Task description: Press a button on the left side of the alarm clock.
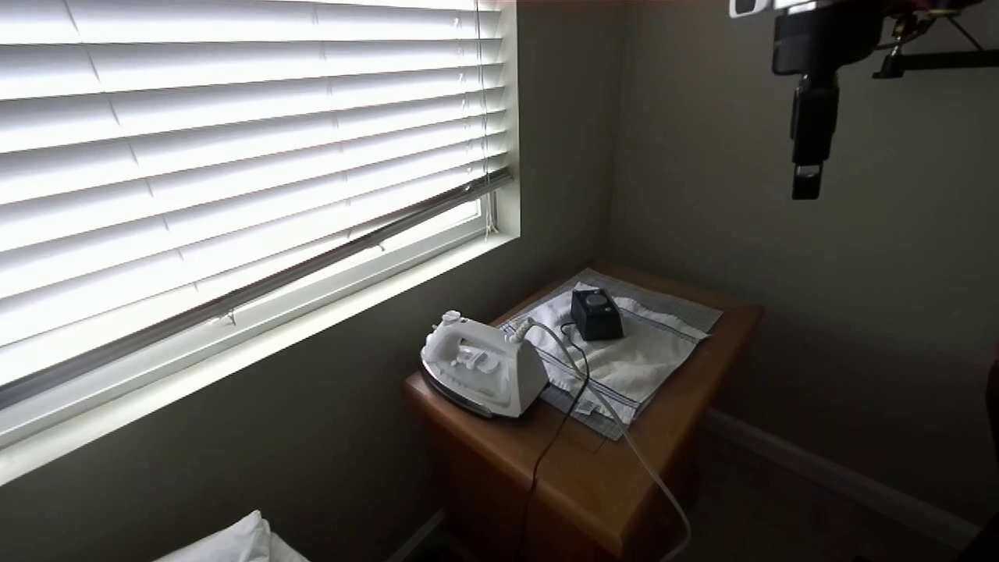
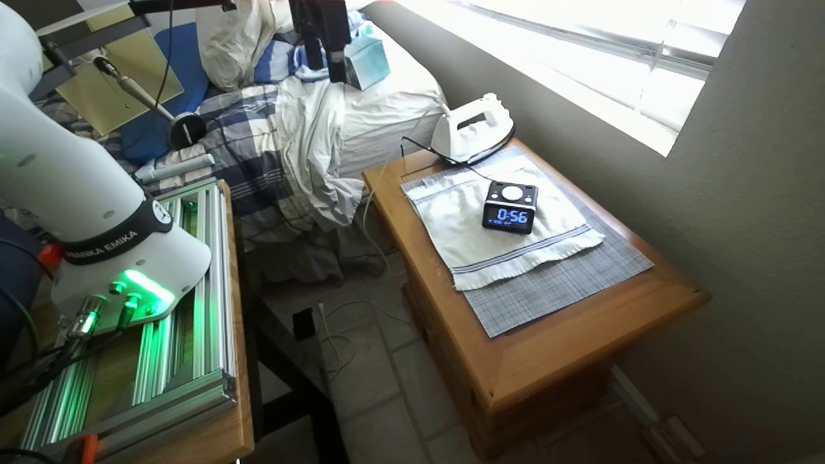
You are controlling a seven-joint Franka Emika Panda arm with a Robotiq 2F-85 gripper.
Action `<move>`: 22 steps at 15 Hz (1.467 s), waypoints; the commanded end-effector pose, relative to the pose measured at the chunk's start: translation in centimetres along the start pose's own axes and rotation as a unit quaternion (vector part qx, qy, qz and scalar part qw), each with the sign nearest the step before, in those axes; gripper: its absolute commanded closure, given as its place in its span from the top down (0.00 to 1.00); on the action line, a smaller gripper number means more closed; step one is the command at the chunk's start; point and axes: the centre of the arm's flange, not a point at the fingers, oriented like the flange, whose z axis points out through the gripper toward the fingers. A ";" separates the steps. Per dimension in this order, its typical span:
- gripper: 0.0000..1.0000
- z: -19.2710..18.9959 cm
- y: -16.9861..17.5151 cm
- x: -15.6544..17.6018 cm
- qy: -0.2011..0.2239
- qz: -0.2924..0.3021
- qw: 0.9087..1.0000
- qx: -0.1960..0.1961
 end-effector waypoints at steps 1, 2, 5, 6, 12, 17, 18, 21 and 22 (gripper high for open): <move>0.66 2.5 2.0 4.8 -0.034 0.072 0.997 -0.012; 0.57 3.2 2.6 5.6 -0.038 0.089 0.995 -0.017; 0.36 5.2 3.4 8.8 -0.048 0.137 0.989 -0.032; 0.30 5.9 3.5 9.9 -0.057 0.152 0.986 -0.028; 0.00 9.7 4.2 15.8 -0.081 0.243 0.965 -0.058; 0.00 12.5 5.6 19.8 -0.070 0.298 0.949 -0.078; 0.00 11.5 5.3 16.8 -0.080 0.279 0.956 -0.055; 0.01 12.2 5.4 17.2 -0.084 0.280 0.955 -0.057; 0.01 12.1 5.3 17.2 -0.083 0.279 0.955 -0.057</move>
